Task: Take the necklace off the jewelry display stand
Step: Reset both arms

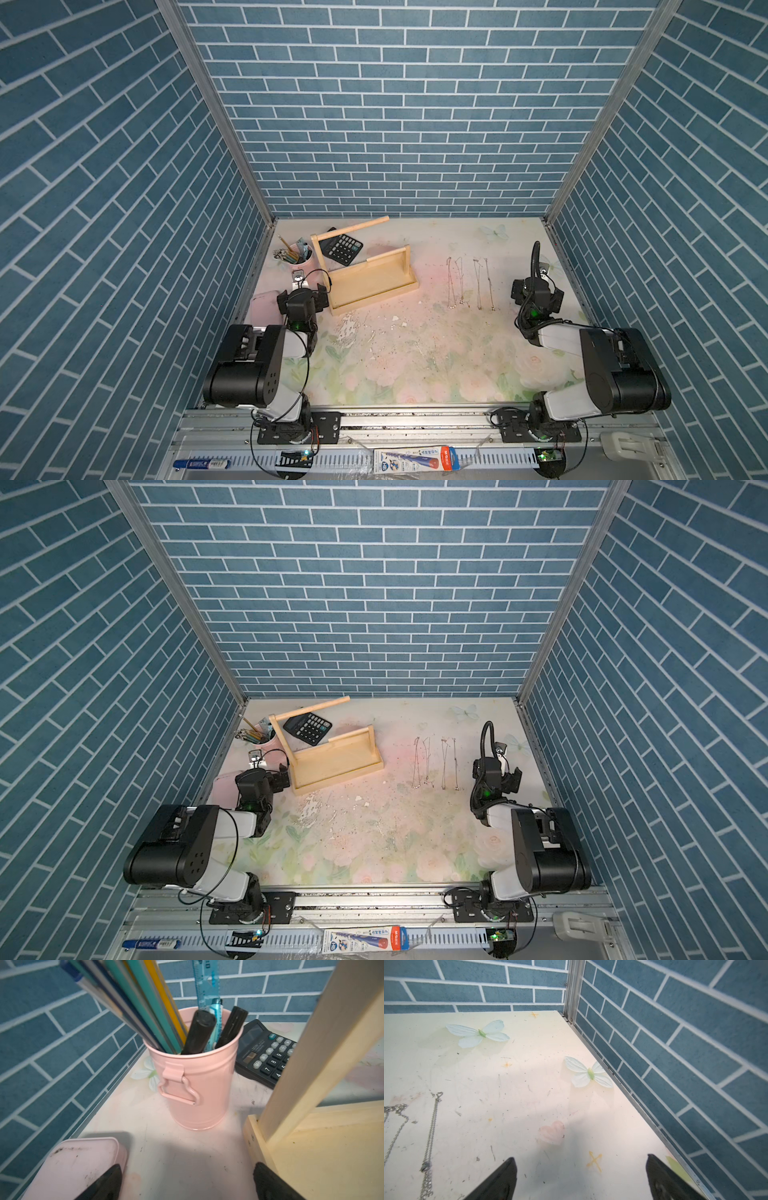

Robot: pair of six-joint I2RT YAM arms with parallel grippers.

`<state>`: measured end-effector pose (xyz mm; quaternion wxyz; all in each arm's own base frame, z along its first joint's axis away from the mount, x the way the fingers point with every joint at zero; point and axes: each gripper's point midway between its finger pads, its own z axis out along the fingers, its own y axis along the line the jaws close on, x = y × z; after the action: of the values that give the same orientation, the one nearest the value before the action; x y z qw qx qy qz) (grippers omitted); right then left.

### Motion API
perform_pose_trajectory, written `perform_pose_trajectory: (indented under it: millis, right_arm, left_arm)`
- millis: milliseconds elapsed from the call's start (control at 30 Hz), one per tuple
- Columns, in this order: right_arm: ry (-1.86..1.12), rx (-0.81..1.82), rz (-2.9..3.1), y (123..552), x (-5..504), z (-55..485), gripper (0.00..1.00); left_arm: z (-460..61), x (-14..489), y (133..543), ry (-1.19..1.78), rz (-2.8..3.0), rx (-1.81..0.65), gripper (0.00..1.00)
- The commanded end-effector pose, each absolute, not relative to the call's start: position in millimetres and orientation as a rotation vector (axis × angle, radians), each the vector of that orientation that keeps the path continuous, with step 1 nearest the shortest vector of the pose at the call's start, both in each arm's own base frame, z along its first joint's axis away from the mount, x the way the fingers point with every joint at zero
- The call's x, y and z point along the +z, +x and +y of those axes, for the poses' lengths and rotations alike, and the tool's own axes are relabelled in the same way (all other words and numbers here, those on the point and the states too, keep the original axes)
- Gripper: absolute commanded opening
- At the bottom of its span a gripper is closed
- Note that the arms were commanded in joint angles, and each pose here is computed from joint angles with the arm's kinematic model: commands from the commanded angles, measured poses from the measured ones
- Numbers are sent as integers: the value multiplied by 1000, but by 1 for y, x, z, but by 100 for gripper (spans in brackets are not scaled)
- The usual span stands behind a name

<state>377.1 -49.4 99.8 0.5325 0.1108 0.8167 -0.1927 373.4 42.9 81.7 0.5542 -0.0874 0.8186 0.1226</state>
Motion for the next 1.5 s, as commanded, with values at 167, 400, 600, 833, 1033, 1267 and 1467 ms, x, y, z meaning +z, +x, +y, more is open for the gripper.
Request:
perform_pose_trajectory:
  millis: [167, 400, 600, 833, 1033, 1267, 1467]
  right_arm:
    - [220, -431, 1876, 383, 111, -42, 96]
    - [235, -354, 1895, 385, 107, -46, 99]
    - [223, -290, 1935, 390, 100, -46, 99]
    - [192, -250, 1870, 381, 104, -40, 99]
    - [190, -238, 1927, 386, 89, -40, 99]
    - [221, -218, 1910, 387, 92, -48, 99]
    - [208, -227, 1913, 388, 91, -45, 99]
  left_arm:
    - [36, 98, 385, -154, 1893, 284, 99]
    - [36, 99, 385, -153, 1885, 279, 99]
    - [36, 98, 385, -152, 1886, 282, 99]
    - [35, 98, 385, -151, 1888, 280, 99]
    - [33, 98, 387, -137, 1894, 276, 99]
    - [33, 98, 387, -136, 1894, 277, 99]
    - [31, 98, 388, -129, 1897, 283, 99]
